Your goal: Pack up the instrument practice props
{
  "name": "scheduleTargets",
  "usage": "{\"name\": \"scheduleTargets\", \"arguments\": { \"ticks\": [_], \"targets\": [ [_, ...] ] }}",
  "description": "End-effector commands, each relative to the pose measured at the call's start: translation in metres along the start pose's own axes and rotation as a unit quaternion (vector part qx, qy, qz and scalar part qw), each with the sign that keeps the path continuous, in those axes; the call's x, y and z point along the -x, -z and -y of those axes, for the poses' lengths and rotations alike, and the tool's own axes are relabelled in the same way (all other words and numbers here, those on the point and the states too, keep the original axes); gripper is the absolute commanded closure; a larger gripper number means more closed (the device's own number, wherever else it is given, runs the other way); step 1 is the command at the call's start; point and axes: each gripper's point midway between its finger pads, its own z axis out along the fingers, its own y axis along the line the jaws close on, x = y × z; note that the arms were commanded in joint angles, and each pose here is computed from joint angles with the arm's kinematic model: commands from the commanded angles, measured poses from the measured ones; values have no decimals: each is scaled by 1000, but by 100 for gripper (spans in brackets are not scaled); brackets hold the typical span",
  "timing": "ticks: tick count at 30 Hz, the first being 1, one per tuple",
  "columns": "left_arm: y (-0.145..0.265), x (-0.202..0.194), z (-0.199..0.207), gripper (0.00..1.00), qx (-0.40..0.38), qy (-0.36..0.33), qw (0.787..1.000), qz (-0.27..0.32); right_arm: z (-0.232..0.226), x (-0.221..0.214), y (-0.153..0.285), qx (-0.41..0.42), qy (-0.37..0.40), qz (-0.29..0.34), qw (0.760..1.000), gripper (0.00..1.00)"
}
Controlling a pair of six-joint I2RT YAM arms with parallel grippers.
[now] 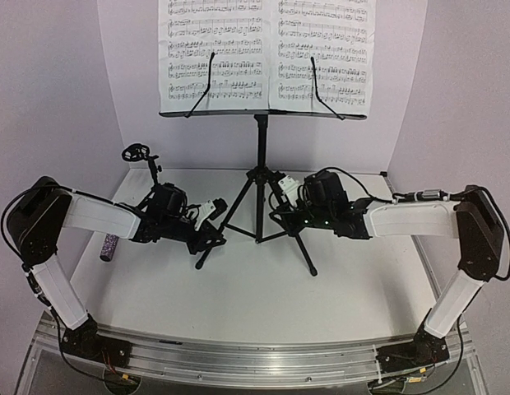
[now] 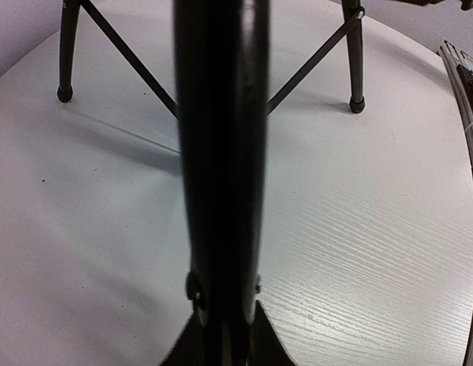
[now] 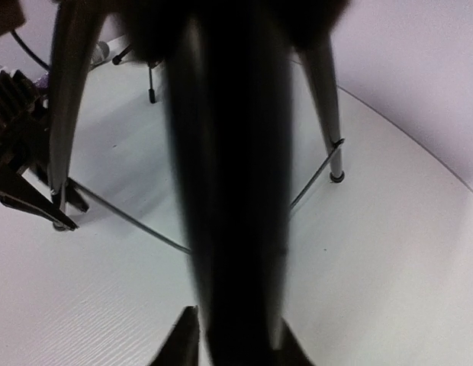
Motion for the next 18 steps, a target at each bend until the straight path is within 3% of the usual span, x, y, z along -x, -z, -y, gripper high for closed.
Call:
{"name": "scheduleTargets", "arguments": {
  "ticks": [1, 3, 6, 9, 13, 18],
  "targets": [
    [4, -3, 6, 59, -13, -8, 1000, -7, -31, -12, 0, 41, -17, -26, 999, 60],
    [11, 4, 10, 45, -28, -19, 999, -5, -30, -7, 3, 40, -16, -25, 999, 51],
    [23, 14, 15, 32, -42, -32, 999, 1, -29, 0, 13, 28, -14, -22, 999, 39],
    [40, 25, 17, 24, -35, -45, 998, 11, -21, 3, 24, 1, -23, -25, 999, 11],
    [67, 44, 15, 19, -9, -61, 998, 34, -10, 1, 53, -34, -37, -32, 998, 7],
    [119, 70, 17, 20, 24, -79, 993, 82, -16, -14, 93, -46, -34, -88, 994, 5]
  ]
}}
